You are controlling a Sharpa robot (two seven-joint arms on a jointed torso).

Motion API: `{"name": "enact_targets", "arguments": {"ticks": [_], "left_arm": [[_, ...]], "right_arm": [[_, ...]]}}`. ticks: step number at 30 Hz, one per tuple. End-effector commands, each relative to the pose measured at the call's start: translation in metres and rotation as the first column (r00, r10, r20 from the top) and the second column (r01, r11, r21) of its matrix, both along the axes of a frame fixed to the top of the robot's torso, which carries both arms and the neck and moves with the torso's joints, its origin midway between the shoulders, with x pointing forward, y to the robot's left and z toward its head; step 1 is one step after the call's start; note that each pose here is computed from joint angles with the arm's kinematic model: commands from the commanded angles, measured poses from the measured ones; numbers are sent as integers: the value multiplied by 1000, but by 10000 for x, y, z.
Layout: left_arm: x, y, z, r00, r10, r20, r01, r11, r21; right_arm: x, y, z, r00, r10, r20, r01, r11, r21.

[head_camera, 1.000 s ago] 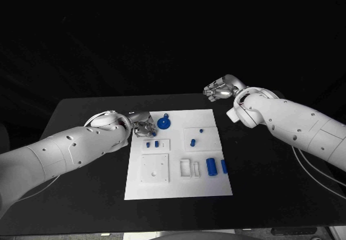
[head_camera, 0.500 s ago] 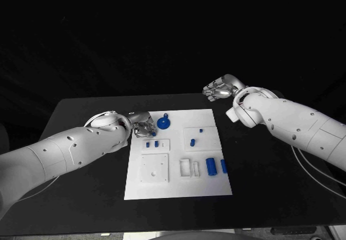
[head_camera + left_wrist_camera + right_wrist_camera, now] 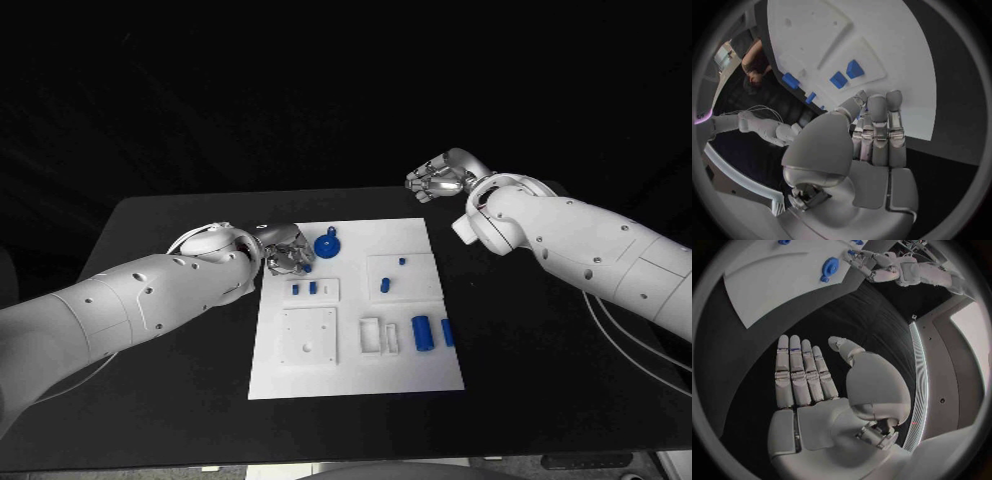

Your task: Assemble the parts on the task board

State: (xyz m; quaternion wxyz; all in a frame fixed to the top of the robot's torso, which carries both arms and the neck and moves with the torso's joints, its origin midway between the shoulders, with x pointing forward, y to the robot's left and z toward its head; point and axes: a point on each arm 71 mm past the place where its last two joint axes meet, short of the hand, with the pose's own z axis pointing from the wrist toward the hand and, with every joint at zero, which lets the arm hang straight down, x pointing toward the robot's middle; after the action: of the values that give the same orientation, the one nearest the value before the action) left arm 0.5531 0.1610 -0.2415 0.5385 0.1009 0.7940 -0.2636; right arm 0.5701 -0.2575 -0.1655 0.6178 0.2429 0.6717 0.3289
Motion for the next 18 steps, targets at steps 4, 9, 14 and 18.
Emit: {"name": "enact_targets", "arguments": {"ticks": [4, 9, 14, 18], "left_arm": [[4, 10, 4, 1000, 6, 5, -6, 1000, -4], [10, 37, 2, 1000, 14, 5, -14, 1000, -1], [16, 73, -2, 1000, 22, 3, -22, 1000, 4], [21, 112, -4, 1000, 30, 1, -30, 1000, 8]], "right_arm": [[0, 6, 1, 1000, 7, -2, -7, 1000, 1], [0, 5, -1, 1000, 9, -4, -9, 1000, 0], [0, 5, -4, 1000, 14, -7, -14, 1000, -1], [-1, 7, -8, 1000, 22, -12, -22, 1000, -5]]}}
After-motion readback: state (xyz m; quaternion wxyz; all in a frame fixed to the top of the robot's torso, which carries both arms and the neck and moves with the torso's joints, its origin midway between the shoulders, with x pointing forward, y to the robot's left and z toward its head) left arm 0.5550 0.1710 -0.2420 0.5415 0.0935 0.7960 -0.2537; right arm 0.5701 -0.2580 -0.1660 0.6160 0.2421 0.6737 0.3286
